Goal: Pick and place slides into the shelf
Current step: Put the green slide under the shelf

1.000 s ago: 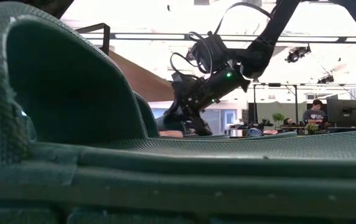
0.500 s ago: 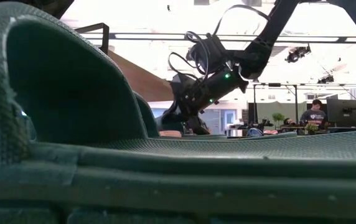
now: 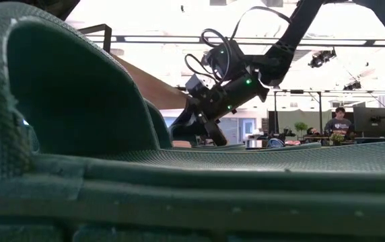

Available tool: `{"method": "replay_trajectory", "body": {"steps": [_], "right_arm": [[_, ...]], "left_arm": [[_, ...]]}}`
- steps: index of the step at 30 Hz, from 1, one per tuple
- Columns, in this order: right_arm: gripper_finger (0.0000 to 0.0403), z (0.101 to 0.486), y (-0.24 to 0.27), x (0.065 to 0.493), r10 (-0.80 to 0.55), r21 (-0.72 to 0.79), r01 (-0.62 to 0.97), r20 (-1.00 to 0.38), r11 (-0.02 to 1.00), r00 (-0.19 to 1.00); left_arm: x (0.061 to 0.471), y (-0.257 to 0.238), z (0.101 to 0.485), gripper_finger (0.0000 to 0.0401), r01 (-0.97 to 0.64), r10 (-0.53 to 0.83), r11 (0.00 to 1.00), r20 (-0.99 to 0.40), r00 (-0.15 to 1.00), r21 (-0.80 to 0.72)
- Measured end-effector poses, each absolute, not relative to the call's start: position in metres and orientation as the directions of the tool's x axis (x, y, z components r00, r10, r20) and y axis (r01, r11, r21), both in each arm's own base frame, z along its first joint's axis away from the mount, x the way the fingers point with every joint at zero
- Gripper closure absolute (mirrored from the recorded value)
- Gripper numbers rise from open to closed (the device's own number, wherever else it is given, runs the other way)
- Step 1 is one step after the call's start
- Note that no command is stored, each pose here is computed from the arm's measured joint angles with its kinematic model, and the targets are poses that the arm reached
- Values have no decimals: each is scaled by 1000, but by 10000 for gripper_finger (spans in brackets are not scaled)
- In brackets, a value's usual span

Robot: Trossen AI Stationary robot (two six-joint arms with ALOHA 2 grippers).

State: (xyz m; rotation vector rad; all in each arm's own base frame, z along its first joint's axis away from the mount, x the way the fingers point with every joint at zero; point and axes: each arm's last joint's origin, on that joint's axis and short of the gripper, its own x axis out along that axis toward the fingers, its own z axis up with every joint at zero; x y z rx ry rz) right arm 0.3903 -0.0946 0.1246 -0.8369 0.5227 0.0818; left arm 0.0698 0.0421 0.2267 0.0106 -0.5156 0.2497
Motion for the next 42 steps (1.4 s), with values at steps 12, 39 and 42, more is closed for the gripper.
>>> {"method": "replay_trajectory", "body": {"steps": [12,39,42], "right_arm": [[267,121,-96,388,-149,-661,-274,-508,698,848],[267,150,-88,375,-210,-634,-272,-578,724,789],[267,156,-87,367,-227,-616,-294,-625,731,747]], "left_arm": [[70,42,227,401,-239,233,970,489,840,-53],[70,41,226,400,-208,201,977,477,856,-38],[71,41,226,401,-205,198,978,474,858,-37]]}}
